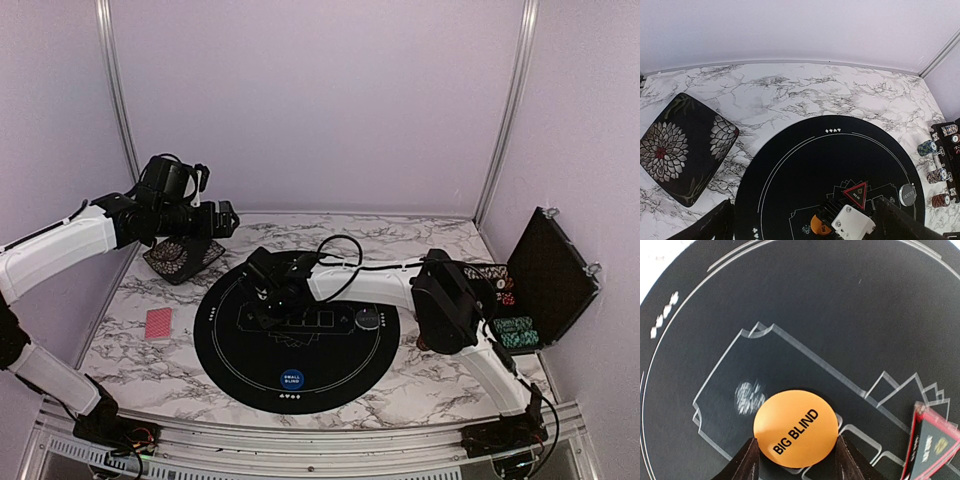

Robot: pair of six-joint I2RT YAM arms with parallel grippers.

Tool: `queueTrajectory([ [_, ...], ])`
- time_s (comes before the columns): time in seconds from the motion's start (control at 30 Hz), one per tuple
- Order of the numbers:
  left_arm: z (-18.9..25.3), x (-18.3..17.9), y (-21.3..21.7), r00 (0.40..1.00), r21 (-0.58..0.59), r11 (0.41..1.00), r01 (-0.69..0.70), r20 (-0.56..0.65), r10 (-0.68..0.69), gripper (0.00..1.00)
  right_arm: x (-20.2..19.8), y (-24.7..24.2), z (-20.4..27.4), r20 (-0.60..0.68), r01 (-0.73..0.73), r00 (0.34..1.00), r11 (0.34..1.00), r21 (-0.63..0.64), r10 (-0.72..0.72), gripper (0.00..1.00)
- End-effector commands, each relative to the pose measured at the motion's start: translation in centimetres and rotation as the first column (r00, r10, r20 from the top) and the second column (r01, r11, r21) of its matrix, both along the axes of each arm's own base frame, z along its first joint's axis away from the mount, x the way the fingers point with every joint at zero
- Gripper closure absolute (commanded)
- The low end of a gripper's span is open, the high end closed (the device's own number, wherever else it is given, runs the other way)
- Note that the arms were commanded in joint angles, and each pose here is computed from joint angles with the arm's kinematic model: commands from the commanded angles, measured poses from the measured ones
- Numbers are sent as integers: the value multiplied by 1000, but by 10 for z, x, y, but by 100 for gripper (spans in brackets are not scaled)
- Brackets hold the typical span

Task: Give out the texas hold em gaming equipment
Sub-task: Move the big blind button to the big blind area.

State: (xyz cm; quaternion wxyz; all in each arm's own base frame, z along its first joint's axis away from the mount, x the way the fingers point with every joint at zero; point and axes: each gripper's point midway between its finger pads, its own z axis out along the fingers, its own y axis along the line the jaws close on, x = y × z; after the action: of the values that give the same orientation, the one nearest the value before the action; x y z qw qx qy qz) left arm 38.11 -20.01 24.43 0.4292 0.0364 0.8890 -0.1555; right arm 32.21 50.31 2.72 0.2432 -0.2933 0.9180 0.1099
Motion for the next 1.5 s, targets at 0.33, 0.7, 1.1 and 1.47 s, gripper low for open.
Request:
queueTrajectory([
  [0.33,25,1,6,999,-8,1000,1,44,0,1,46,-10,-29,52,66,997,997,-48,-63,47],
  [0.7,25,0,6,999,-13,1000,-2,41,2,1,69,-25,-38,76,121,990,991,-61,-117,47],
  [1.1,22,0,6,1000,-17,1000,-6,30,7,1,80,-33,-32,82,116,990,992,-51,-111,46],
  [1.47,22,0,6,999,-19,1000,-6,31,7,1,115,-57,-42,105,155,983,986,-67,-148,47],
])
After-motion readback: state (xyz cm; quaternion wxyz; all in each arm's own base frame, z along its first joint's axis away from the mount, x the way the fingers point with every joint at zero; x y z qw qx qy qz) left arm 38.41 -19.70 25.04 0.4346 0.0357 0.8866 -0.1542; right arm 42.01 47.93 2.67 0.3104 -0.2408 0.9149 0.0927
